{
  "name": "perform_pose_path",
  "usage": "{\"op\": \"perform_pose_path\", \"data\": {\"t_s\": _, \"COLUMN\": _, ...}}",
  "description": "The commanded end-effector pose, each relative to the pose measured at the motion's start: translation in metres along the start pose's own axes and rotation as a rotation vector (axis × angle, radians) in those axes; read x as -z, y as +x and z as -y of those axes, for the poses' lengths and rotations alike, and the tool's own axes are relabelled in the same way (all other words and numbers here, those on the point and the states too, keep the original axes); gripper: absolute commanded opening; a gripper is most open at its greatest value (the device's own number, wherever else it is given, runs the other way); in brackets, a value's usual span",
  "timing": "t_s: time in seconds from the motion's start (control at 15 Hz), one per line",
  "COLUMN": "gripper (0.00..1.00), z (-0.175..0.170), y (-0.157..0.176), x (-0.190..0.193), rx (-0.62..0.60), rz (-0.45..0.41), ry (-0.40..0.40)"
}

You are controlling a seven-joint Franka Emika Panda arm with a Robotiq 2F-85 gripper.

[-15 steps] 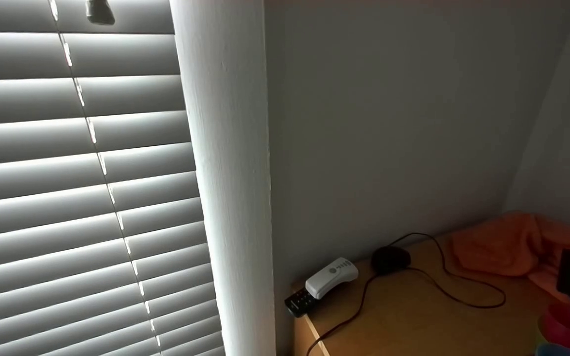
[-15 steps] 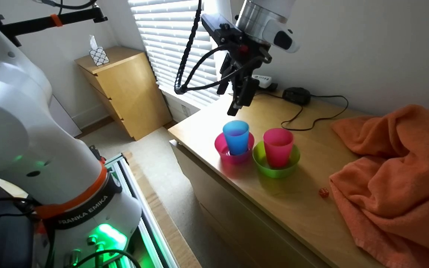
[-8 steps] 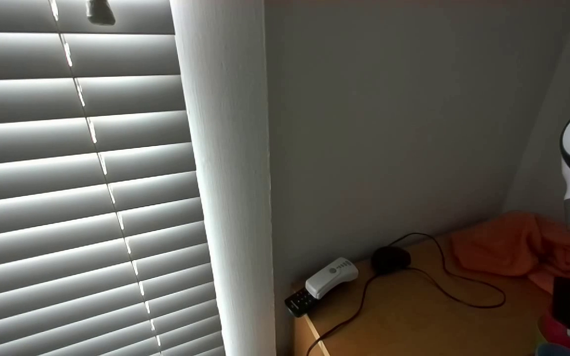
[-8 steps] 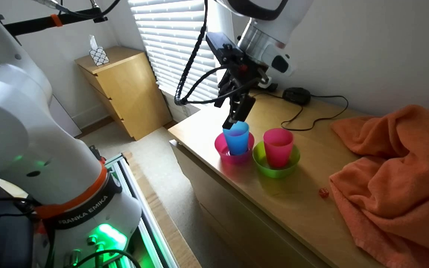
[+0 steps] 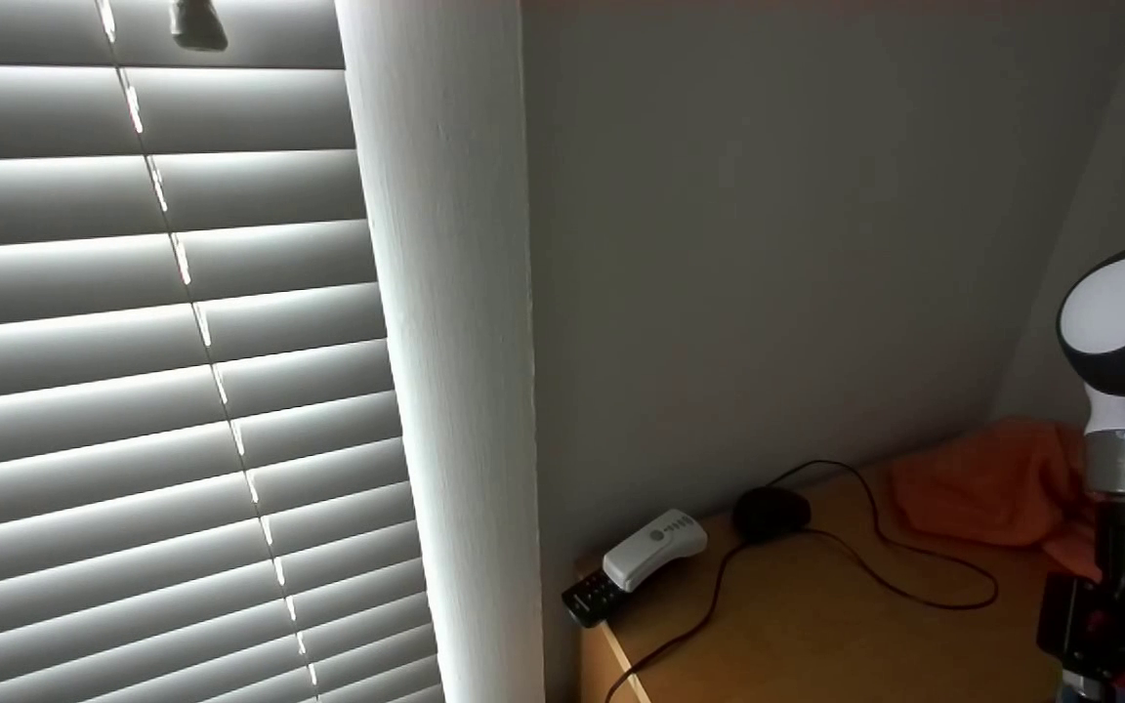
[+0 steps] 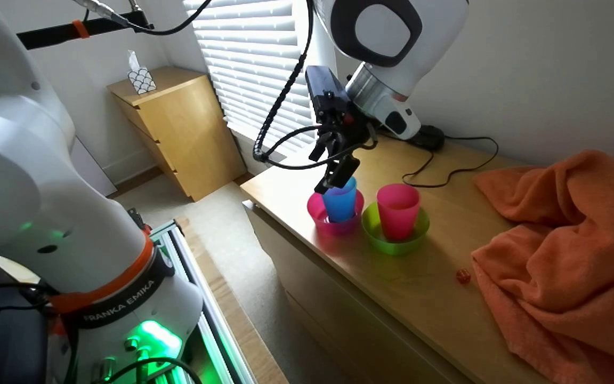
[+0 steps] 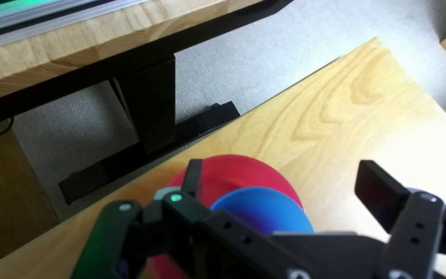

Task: Swap the pink cup and blue cup's positions

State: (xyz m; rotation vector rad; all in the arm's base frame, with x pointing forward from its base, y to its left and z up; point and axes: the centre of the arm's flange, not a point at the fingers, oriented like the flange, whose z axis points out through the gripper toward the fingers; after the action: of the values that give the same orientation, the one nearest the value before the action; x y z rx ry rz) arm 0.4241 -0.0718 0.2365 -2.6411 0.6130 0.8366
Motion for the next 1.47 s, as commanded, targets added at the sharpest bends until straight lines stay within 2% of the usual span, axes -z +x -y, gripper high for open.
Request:
{"op": "perform_pose_path", "data": {"t_s": 0.0, "gripper": 1.0, "z": 0.001, "y": 0.006, "x": 0.005, "rx": -0.008, "rz": -0.083, "ry": 0.026}}
{"op": "perform_pose_path", "data": {"t_s": 0.33, "gripper": 0.99, "z": 0.007, "y": 0.012, "x": 0.009, "rx": -0.008, "rz": -0.145, "ry": 0.023}}
{"op": "perform_pose_path", "data": {"t_s": 0.47, "gripper": 0.74, "z": 0.009, "y": 0.012, "x": 0.009, "rx": -0.004, "rz": -0.153, "ry": 0.019}}
{"op": "perform_pose_path", "data": {"t_s": 0.53, "gripper": 0.7, "z": 0.01, "y": 0.013, "x": 0.009, "rx": -0.003, "rz": -0.151, "ry": 0.015}}
{"op": "perform_pose_path", "data": {"t_s": 0.93, "gripper": 0.21, "z": 0.013, "y": 0.013, "x": 0.006, "rx": -0.008, "rz": -0.137, "ry": -0.001}}
{"op": "perform_pose_path", "data": {"t_s": 1.13, "gripper": 0.01, "z": 0.014, "y": 0.014, "x": 0.005, "rx": -0.011, "rz": -0.134, "ry": -0.004}}
{"op": "perform_pose_path", "data": {"t_s": 1.2, "gripper": 0.08, "z": 0.016, "y": 0.014, "x": 0.005, "rx": -0.011, "rz": -0.136, "ry": -0.006}}
{"op": "perform_pose_path", "data": {"t_s": 1.27, "gripper": 0.35, "z": 0.016, "y": 0.014, "x": 0.006, "rx": -0.013, "rz": -0.138, "ry": -0.008}}
{"op": "perform_pose_path", "data": {"t_s": 1.4, "gripper": 0.35, "z": 0.017, "y": 0.014, "x": 0.005, "rx": -0.017, "rz": -0.138, "ry": -0.011}}
